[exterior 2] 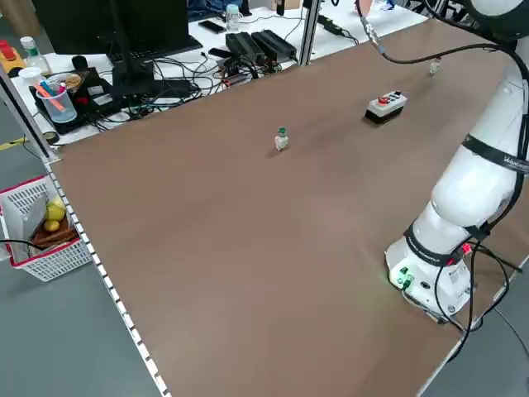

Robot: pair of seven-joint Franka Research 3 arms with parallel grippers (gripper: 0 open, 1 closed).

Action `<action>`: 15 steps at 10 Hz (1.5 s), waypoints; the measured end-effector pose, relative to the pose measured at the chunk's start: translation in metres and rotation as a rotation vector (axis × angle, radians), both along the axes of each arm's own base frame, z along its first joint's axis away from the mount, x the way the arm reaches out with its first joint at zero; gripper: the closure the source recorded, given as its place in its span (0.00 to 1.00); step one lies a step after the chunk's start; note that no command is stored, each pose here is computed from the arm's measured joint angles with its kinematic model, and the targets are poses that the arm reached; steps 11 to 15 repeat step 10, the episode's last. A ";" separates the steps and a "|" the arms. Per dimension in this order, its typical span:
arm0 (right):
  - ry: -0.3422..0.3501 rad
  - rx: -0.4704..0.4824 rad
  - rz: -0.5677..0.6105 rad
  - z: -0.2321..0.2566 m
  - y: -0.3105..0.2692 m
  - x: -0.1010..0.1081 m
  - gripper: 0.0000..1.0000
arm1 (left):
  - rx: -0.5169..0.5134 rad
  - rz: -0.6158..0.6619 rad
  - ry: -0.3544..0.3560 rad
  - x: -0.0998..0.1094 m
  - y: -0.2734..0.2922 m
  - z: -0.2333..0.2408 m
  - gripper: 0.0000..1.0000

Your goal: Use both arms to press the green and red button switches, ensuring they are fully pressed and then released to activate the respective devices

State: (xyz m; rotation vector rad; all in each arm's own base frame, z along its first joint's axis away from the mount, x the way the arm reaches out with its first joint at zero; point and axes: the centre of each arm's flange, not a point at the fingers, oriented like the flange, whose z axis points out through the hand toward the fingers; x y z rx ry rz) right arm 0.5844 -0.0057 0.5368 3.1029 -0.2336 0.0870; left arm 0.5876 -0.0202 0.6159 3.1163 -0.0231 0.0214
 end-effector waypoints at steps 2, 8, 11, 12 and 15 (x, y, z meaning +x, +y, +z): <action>-0.026 -0.003 0.003 0.041 0.003 -0.016 0.00 | 0.000 -0.026 -0.001 0.000 0.002 0.000 0.00; -0.008 -0.004 0.005 0.098 0.007 -0.048 0.00 | 0.001 -0.049 -0.002 0.000 0.003 0.000 0.00; -0.006 -0.001 0.004 0.097 0.008 -0.047 0.00 | 0.001 -0.050 -0.002 0.000 0.003 0.000 0.00; -0.006 -0.001 0.004 0.097 0.008 -0.047 0.00 | 0.001 -0.050 -0.002 0.000 0.003 0.000 0.00; -0.006 -0.001 0.004 0.097 0.008 -0.047 0.00 | 0.001 -0.050 -0.002 0.000 0.003 0.000 0.00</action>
